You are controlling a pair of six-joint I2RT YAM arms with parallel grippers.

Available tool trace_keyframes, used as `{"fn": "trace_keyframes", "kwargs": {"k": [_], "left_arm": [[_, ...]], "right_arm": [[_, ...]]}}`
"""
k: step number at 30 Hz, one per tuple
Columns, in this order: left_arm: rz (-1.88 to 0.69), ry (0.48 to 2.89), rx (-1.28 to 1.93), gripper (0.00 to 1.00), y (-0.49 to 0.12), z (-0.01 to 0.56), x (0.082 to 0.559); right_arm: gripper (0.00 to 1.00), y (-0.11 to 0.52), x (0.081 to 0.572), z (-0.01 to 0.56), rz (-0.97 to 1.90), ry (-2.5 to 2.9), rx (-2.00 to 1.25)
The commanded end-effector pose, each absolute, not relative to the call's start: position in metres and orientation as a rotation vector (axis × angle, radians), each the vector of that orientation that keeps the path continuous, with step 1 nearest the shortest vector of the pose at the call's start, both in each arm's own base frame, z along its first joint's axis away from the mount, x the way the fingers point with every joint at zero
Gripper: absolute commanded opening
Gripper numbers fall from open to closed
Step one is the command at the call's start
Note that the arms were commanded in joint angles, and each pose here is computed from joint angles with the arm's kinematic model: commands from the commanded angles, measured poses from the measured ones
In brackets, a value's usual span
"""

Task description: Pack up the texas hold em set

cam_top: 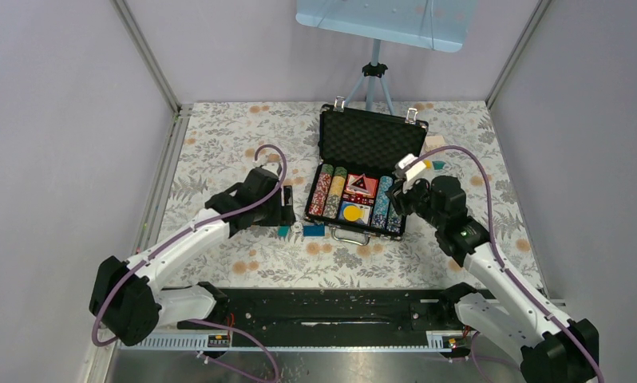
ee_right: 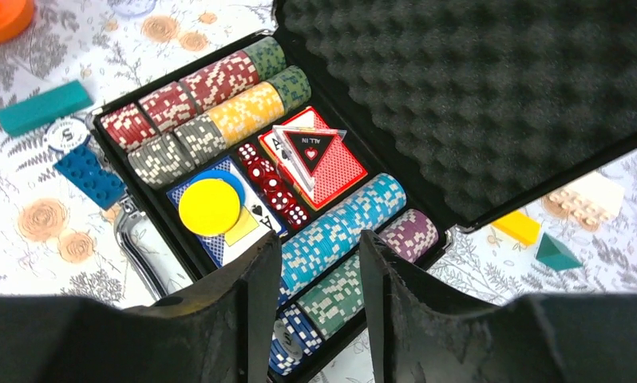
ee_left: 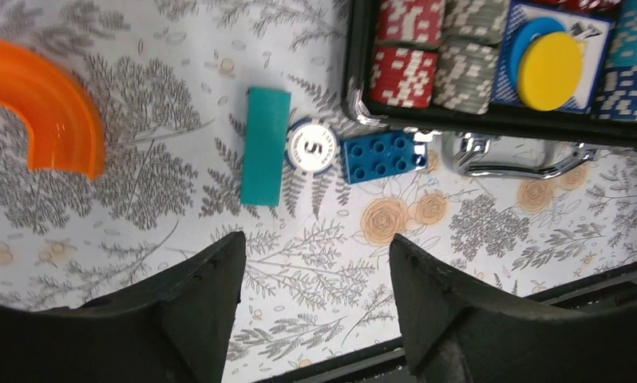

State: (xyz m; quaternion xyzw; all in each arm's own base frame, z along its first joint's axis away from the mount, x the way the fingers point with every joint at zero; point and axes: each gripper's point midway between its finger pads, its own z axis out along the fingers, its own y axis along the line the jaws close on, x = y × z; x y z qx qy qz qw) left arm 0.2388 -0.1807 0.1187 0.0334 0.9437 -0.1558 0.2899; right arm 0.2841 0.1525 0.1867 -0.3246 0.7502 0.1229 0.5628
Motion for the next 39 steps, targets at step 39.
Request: {"fn": "trace_keyframes", "kwargs": {"k": [39], "left_arm": [[-0.431, 2.583, -0.085, 0.56, -0.197, 0.021, 0.269]], "right_arm": [[0.45, 0.14, 0.282, 0.179, 0.345, 1.976, -0.451]]}}
